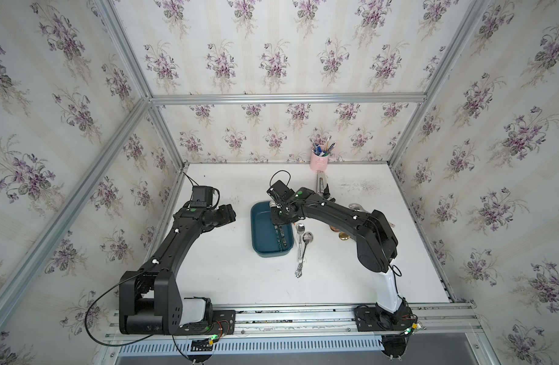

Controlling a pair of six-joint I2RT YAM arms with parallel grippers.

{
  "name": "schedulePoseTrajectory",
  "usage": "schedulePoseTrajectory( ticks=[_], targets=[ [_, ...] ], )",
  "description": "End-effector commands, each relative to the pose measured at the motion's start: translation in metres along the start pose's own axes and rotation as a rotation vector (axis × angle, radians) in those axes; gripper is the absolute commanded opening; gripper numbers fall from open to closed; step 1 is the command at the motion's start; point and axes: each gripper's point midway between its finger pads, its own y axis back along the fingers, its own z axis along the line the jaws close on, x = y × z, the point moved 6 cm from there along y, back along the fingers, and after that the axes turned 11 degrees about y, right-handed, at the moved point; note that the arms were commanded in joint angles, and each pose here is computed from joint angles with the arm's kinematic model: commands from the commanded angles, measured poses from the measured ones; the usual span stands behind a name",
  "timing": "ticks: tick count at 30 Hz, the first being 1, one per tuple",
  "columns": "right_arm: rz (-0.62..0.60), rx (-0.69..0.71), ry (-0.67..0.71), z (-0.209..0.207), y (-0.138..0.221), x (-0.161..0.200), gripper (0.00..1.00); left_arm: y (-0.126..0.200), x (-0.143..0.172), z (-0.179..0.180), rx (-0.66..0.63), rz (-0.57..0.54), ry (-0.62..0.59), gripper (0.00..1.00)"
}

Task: Put the spoon into the storage box
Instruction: Place the spoon in the storage box.

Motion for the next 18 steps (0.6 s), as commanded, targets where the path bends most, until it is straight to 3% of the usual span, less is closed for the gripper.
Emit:
schedulePoseTrajectory(
  ticks=[1,18],
  targets=[
    [-0.012,-0.005,-0.03,0.001,-0.008,-0.001,0.06,0.002,0.001,-0.001,0.003,0.003,-0.006,0.79],
    [0.072,0.04,-0.062,-0.006,-0.057,0.015,0.06,-0.005,0.006,0.0,0.015,0.038,-0.013,0.8]
  ],
)
